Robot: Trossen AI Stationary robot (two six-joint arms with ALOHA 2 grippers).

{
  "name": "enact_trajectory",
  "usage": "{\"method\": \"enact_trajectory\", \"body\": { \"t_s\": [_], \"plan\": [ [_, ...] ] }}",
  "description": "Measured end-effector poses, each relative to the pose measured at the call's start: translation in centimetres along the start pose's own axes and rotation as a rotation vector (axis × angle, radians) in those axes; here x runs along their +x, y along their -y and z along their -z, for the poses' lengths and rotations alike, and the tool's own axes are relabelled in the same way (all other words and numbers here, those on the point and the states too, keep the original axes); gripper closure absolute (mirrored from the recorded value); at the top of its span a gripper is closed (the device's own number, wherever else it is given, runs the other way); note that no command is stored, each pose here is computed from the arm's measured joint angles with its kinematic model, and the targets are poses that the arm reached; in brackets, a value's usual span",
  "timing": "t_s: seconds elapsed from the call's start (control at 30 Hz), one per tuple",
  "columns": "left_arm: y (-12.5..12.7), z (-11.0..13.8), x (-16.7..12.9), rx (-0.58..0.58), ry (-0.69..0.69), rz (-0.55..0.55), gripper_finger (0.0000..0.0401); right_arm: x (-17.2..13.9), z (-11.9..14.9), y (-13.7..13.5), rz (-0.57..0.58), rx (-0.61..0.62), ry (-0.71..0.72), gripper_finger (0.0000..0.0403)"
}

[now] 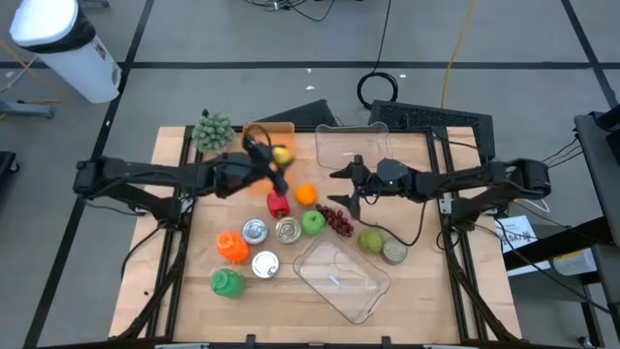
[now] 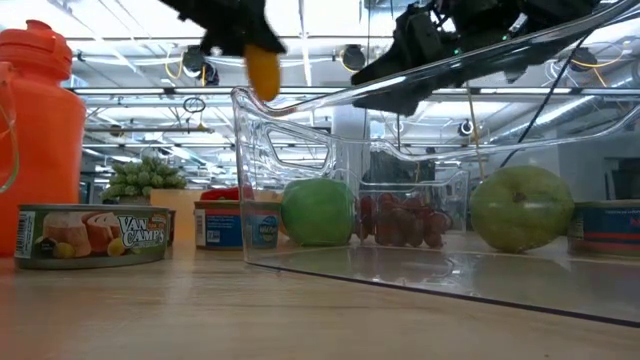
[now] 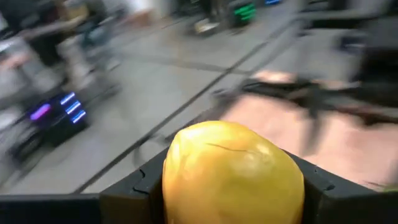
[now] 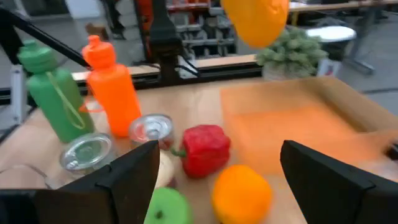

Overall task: Pick & Place Food Item
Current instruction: Put the mango into the orange bin, then put the pear into the orange bin

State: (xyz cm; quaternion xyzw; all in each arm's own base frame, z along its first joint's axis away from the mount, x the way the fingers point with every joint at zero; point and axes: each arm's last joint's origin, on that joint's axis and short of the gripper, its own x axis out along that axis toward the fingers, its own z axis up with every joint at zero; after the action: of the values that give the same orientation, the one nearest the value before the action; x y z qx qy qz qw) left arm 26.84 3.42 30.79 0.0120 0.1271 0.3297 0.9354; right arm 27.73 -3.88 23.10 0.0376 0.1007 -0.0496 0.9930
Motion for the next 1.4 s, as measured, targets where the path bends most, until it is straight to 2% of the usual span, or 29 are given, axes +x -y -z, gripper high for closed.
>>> {"method": "enact_trajectory", "body": {
  "t_s": [0.3,0.5,0.63,0.8,0.97,1.1,1.4],
  "plan": [
    [-5.8,6.5,2.4,-0.250,-0.199,-0.291,0.0193,-1.0,-0.4,0.0,0.053,-0.023,-0.025,0.0099],
    [-8.1,10.2,4.0,-0.412,-0.319,-0.280,0.0190,-0.8,-0.3,0.0,0.052,-0.028,-0.022,0.0099],
    [-8.5,11.2,4.8,-0.455,-0.371,-0.266,0.0145,-0.8,-0.3,0.0,0.053,-0.032,-0.022,0.0099],
    [-8.5,11.4,5.0,-0.445,-0.373,-0.263,0.0079,-0.8,0.2,0.1,0.050,-0.013,-0.072,0.0096],
    [-8.5,10.6,4.7,-0.413,-0.354,-0.192,0.0041,-1.8,0.8,-0.2,0.051,0.053,-0.208,0.0083],
    [-8.6,9.1,4.0,-0.439,-0.297,-0.127,0.0027,-3.5,1.5,-1.5,0.030,0.073,-0.392,0.0078],
    [-8.8,6.4,1.6,-0.471,-0.173,-0.062,0.0032,-6.4,3.0,-5.1,-0.038,0.176,-0.634,0.0082]
  ]
}}
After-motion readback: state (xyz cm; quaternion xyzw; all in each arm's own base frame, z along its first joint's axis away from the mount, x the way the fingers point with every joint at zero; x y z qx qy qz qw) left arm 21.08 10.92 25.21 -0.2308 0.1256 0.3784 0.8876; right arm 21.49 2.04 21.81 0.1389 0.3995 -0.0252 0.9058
